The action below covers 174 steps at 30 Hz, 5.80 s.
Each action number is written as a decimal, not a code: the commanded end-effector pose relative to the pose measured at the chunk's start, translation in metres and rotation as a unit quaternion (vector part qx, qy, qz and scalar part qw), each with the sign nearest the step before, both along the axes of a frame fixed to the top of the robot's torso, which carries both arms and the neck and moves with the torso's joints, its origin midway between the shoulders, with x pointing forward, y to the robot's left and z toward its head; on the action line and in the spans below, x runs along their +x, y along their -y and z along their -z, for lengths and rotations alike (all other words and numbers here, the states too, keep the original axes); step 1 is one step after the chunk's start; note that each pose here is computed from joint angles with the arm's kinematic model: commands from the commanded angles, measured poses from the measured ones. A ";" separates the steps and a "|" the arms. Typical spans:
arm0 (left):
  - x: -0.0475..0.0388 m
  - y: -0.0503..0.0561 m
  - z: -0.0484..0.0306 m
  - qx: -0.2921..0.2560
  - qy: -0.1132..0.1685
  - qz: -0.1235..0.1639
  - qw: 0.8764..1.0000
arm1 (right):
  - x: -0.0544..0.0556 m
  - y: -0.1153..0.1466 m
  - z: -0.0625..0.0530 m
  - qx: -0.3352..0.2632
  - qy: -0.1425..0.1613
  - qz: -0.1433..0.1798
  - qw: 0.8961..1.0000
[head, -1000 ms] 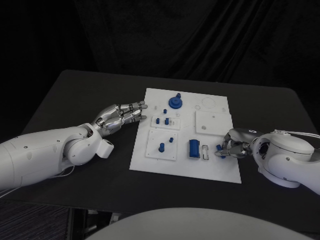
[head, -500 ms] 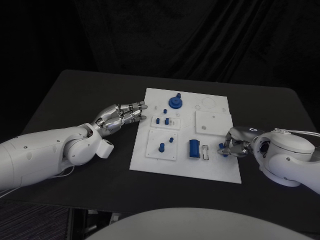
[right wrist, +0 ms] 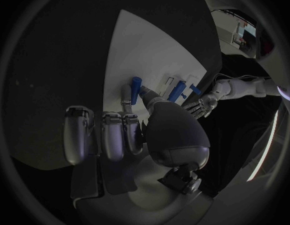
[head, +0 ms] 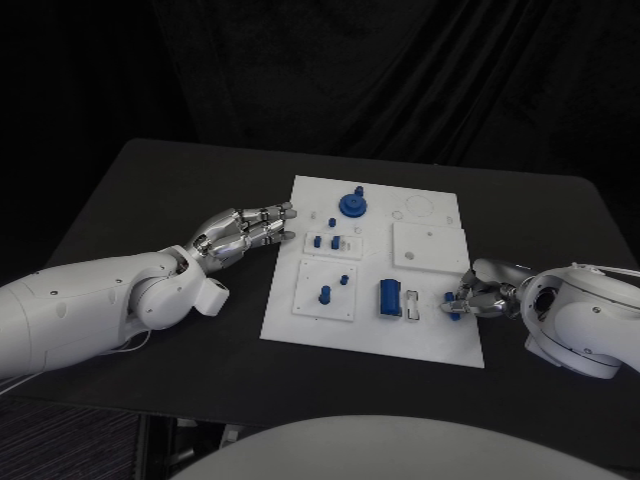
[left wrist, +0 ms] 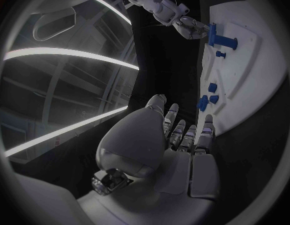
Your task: Assemble the parts on the task board
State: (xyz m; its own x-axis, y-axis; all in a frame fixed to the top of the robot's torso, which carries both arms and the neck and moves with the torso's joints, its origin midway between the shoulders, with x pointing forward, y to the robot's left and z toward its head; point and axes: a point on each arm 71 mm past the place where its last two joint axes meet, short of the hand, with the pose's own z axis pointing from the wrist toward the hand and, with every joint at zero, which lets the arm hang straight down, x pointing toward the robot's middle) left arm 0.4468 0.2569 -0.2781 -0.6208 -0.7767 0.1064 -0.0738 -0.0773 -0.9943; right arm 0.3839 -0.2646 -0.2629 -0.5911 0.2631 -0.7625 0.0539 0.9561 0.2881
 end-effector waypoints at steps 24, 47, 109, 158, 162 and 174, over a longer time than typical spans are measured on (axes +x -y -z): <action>-0.0003 0.003 0.0004 -0.007 0.000 0.006 1.000 | -0.005 -0.008 -0.002 0.156 -0.047 0.088 0.983; -0.0005 0.004 0.0006 -0.007 -0.002 0.008 1.000 | -0.001 -0.027 0.003 0.159 -0.065 0.069 0.983; -0.0007 0.004 0.0022 -0.007 -0.006 0.011 1.000 | 0.002 -0.034 0.005 0.159 -0.072 0.050 0.983; -0.0025 0.002 0.0040 -0.006 -0.008 0.009 1.000 | -0.011 -0.021 0.012 0.124 -0.104 0.009 0.987; -0.0025 0.002 0.0041 -0.006 -0.008 0.009 1.000 | -0.011 -0.021 0.012 0.123 -0.104 0.010 0.987; -0.0026 0.003 0.0042 -0.007 -0.009 0.010 1.000 | -0.007 -0.020 0.014 0.114 -0.107 0.018 0.988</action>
State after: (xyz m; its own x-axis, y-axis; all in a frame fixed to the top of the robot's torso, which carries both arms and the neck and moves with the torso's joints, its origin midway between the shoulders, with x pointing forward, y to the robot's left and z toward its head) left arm 0.4454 0.2559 -0.2824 -0.6254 -0.7718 0.1149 -0.0931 -0.0725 -0.9930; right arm 0.3777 -0.2430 -0.2747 -0.7123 0.4462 -0.5418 0.1546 0.8527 0.4990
